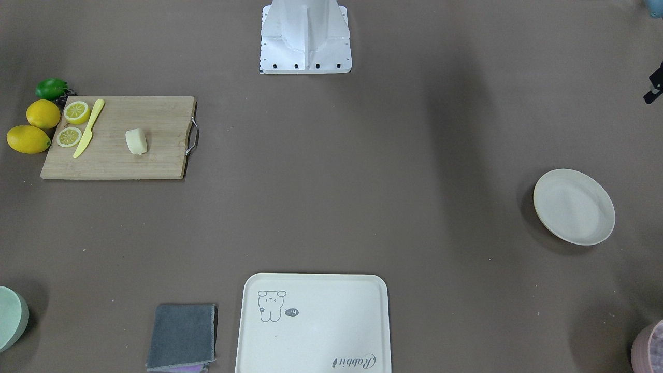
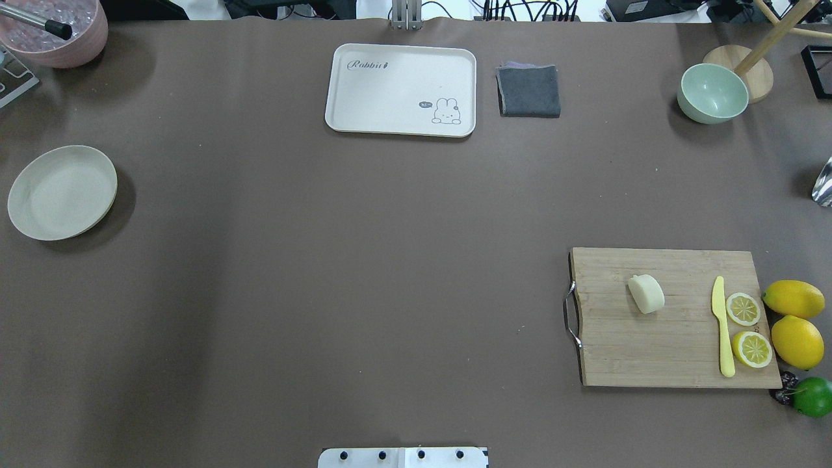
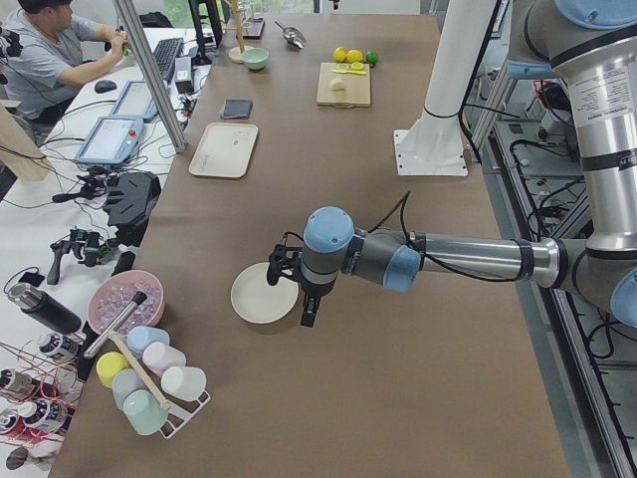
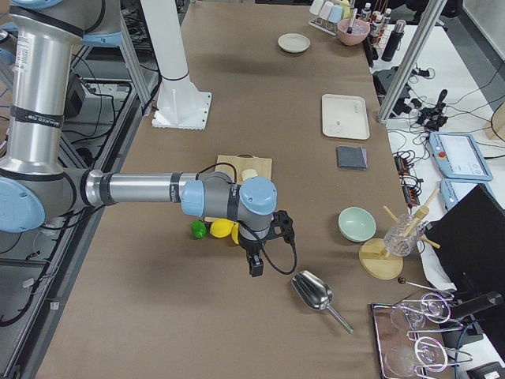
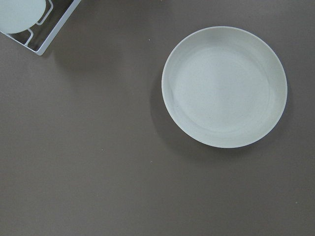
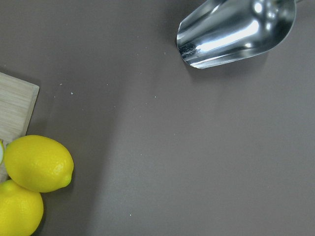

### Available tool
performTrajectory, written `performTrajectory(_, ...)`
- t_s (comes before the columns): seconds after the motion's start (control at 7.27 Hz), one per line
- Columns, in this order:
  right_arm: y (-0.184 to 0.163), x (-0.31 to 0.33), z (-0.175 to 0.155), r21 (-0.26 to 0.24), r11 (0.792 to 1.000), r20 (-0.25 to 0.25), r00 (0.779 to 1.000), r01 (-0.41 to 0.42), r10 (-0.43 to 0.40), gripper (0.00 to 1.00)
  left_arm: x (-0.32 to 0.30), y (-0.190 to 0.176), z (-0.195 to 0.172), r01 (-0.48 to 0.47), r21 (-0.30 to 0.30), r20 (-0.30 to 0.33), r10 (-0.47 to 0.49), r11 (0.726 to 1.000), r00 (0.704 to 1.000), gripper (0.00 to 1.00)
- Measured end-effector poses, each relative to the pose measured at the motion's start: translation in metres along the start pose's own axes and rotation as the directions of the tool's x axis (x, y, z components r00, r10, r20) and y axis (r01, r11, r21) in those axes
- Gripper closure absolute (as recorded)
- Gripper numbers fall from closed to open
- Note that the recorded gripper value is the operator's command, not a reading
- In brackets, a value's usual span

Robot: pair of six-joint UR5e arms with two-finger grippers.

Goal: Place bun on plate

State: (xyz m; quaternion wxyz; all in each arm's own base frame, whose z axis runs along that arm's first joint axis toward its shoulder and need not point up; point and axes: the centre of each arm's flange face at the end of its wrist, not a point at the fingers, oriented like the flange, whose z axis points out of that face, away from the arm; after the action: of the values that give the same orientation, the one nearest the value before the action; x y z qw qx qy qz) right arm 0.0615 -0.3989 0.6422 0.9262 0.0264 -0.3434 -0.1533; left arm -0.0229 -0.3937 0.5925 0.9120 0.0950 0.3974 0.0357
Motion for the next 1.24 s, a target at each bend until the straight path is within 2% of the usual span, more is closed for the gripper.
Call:
performTrajectory(0.96,0.005,-0.003,0.004,0.008,1.0,0.043,0.999,-0.006,0.005,0.0,-0.005,-0.003,0.005,0.034,-0.001,0.007,-0.034,0.999,0.999,0.03)
performTrajectory(1.24,0.005,-0.005,0.004,0.013,1.0,0.061,0.998,-0.005,0.004,0.0,-0.017,-0.021,0.02,0.036,0.001,0.007,-0.036,0.999,0.999,0.02)
